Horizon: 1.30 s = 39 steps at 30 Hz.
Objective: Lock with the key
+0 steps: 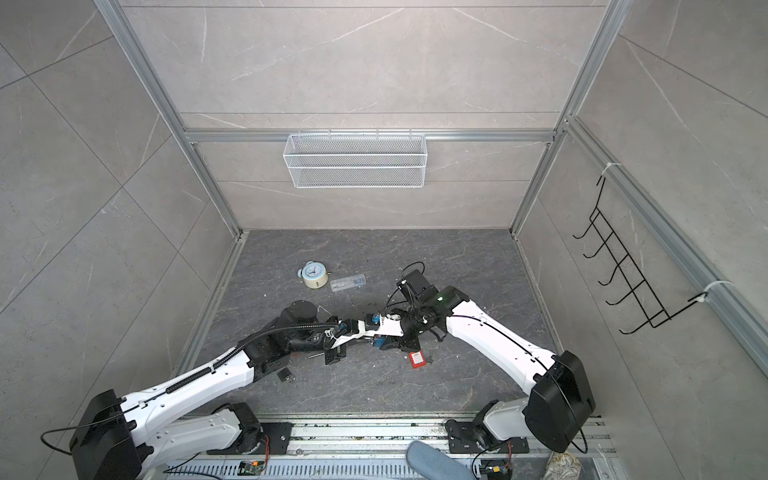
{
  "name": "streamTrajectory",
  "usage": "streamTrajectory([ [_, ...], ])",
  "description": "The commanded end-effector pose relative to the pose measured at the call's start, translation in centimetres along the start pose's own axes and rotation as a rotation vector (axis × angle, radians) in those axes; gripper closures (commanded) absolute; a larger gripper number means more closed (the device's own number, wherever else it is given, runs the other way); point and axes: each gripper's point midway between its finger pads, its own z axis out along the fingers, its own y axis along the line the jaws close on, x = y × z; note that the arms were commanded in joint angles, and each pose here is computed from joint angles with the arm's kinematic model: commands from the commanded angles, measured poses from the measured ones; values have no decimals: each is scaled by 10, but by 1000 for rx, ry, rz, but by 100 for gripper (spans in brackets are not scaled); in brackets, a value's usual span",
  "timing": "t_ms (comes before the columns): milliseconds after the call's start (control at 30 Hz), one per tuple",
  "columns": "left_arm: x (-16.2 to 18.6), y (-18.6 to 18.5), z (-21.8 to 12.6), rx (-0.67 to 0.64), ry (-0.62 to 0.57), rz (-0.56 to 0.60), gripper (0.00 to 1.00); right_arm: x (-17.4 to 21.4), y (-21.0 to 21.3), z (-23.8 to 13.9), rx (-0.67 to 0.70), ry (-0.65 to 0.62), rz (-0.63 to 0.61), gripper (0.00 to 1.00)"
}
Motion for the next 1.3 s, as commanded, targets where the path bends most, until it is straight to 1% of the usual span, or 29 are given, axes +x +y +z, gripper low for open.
streamTrajectory([
  [0,-14,-12,-6,43,5,-11,100,-21,-22,-3,104,-1,-138,99],
  [167,-13,-9,-8,18,22,-3,100,-12,-29,-1,118,52,-106,98],
  [300,-19,-13,-5,53,-20,-12,100,-18,-29,0,104,20,-106,98],
  [467,-22,-18,0,105,-26,-50,100,-23,-32,1,109,-2,-104,98],
  [600,-26,-22,7,145,-60,-78,100,-30,-37,0,141,-42,-105,98],
  [700,-22,-23,12,166,-47,-99,100,-34,-38,-3,168,-66,-131,98],
  [833,-19,-19,15,149,-28,-112,100,-29,-41,-6,213,-40,-150,98],
  [900,-19,-18,18,146,-46,-113,100,-34,-36,-7,196,-72,-161,98],
  [1000,-21,-17,26,155,-80,-126,100,-49,-31,-7,157,-152,-160,98],
  [1167,-18,-14,39,173,-78,-140,100,-70,-26,-13,120,-252,-177,98],
  [1267,-18,-13,41,167,-90,-130,100,-79,-16,-16,61,-295,-183,97],
])
